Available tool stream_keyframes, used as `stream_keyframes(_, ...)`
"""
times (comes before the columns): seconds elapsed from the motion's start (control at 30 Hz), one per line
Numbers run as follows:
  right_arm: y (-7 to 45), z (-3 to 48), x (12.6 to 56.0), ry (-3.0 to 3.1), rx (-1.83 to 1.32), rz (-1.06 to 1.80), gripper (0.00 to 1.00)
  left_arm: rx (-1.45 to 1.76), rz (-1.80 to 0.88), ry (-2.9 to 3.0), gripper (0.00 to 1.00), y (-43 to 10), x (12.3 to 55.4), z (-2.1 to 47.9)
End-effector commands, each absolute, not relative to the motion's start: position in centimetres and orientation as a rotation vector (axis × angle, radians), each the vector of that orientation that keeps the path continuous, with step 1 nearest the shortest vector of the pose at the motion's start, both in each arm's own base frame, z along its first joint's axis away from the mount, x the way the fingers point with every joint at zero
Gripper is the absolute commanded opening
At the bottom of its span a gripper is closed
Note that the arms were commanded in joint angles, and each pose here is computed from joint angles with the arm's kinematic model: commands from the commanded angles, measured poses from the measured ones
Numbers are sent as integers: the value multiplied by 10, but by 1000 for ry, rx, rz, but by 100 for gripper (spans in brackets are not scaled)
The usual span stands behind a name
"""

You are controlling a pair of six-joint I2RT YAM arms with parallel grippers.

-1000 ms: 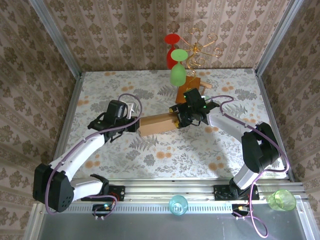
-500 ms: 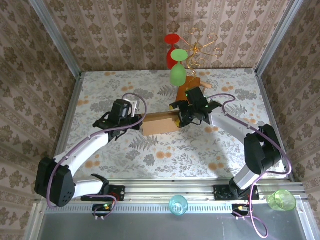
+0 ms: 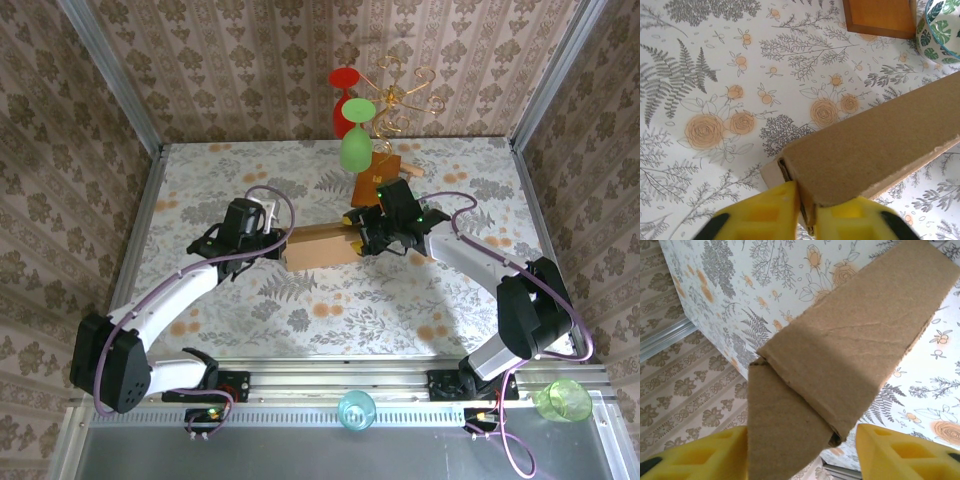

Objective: Fold the paper box

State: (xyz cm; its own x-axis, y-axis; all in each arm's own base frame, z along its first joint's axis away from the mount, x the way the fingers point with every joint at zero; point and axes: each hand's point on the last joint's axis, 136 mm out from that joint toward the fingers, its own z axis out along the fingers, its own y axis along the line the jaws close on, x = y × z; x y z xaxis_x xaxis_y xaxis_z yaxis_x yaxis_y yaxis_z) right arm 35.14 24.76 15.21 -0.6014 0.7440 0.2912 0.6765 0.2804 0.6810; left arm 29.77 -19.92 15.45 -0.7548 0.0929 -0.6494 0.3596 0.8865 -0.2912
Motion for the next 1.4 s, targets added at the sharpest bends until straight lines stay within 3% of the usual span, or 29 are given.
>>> stream_keyframes(0.0,243,139,349,2469,1380,1188,50,328,-476,2662,30,-182,250,108)
stream_keyframes(0.1,241,134,348,2470,1388,1178,48,256,-554,2634,45,-185,248,127)
stream_keyframes(0.27,241,130,348,2476,1394,1171,47,46,-718,2590,54,-182,245,158)
stream_keyframes(0.53,244,129,349,2487,1387,1176,46,-323,-939,2476,55,-163,275,181)
stream_keyframes(0.83,242,129,348,2482,1392,1174,46,-413,-1110,2380,55,-183,316,195)
stream_keyframes(1.07,244,128,350,2482,1394,1179,45,-424,-1130,2418,51,-190,315,178)
stream_keyframes(1.37,244,126,351,2488,1398,1176,45,-457,-1148,2455,39,-190,302,152)
